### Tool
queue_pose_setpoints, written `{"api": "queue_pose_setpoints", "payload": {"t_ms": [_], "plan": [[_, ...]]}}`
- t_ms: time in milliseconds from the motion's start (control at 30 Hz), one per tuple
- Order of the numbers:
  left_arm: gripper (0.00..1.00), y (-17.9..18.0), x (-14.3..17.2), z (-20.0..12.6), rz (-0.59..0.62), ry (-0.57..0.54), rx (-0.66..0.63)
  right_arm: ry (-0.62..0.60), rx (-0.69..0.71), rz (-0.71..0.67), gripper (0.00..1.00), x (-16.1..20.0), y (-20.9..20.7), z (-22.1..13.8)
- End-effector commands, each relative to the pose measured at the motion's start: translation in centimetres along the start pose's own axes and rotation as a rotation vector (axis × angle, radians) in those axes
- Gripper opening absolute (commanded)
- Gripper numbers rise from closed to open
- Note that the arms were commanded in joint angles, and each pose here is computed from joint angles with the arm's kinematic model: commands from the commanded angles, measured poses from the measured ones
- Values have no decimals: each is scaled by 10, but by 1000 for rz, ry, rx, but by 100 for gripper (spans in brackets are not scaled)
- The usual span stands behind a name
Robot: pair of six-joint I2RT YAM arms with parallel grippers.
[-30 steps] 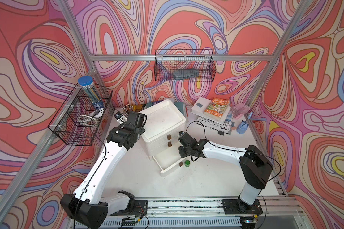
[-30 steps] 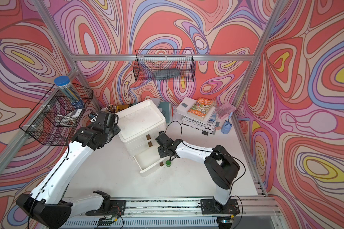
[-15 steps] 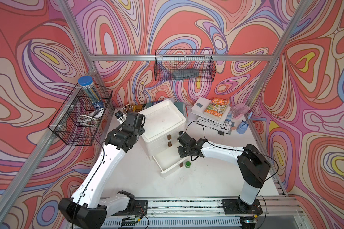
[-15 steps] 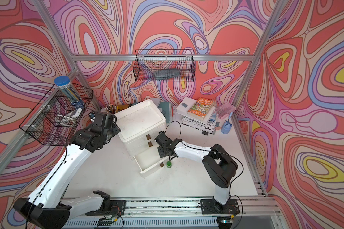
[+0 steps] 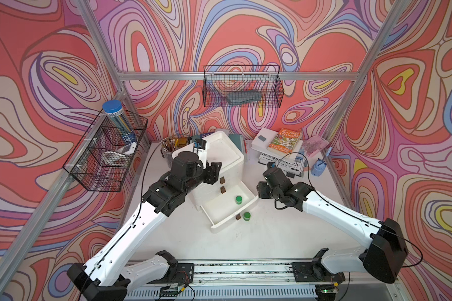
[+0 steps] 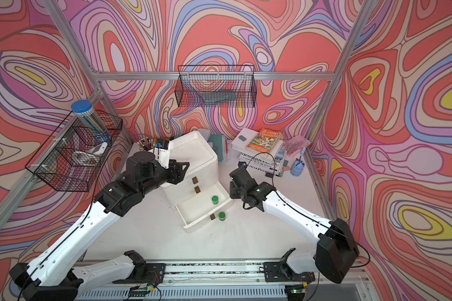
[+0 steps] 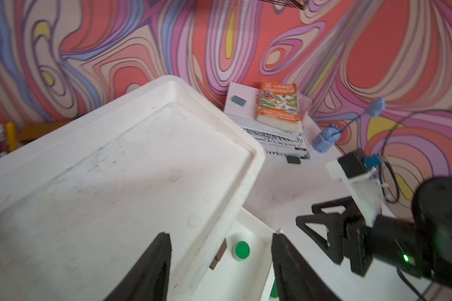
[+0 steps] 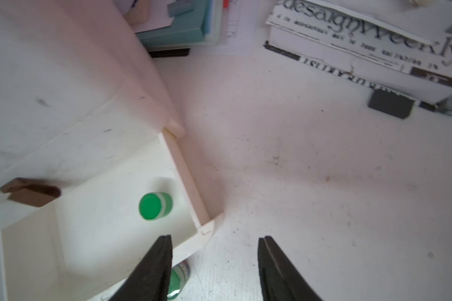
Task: Put the paint cans in the drawer according to color
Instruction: Place the paint can in the storage box, then pick up the paint can at the center of the board.
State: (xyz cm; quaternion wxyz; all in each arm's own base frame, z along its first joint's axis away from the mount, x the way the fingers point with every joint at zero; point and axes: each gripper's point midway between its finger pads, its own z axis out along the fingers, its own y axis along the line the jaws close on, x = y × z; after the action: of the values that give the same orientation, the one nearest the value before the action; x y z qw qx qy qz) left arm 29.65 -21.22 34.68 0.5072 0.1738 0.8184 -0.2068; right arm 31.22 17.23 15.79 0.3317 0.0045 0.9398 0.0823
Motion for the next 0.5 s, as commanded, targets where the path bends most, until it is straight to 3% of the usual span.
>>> {"api": "queue_pose_setpoints", "payload": {"t_ms": [0, 100, 233, 467], "plan": [[60, -61, 22, 13, 309, 59, 216, 44, 72, 124, 55, 16, -40, -4], [60, -101, 59, 24, 495, 181, 314, 62, 70, 184, 55, 27, -52, -6], [60, -130, 106, 37, 638, 334, 394, 81, 15, 216, 55, 41, -49, -7], [60, -149, 183, 53, 892, 560, 487, 90, 35, 253, 55, 59, -59, -8]]}}
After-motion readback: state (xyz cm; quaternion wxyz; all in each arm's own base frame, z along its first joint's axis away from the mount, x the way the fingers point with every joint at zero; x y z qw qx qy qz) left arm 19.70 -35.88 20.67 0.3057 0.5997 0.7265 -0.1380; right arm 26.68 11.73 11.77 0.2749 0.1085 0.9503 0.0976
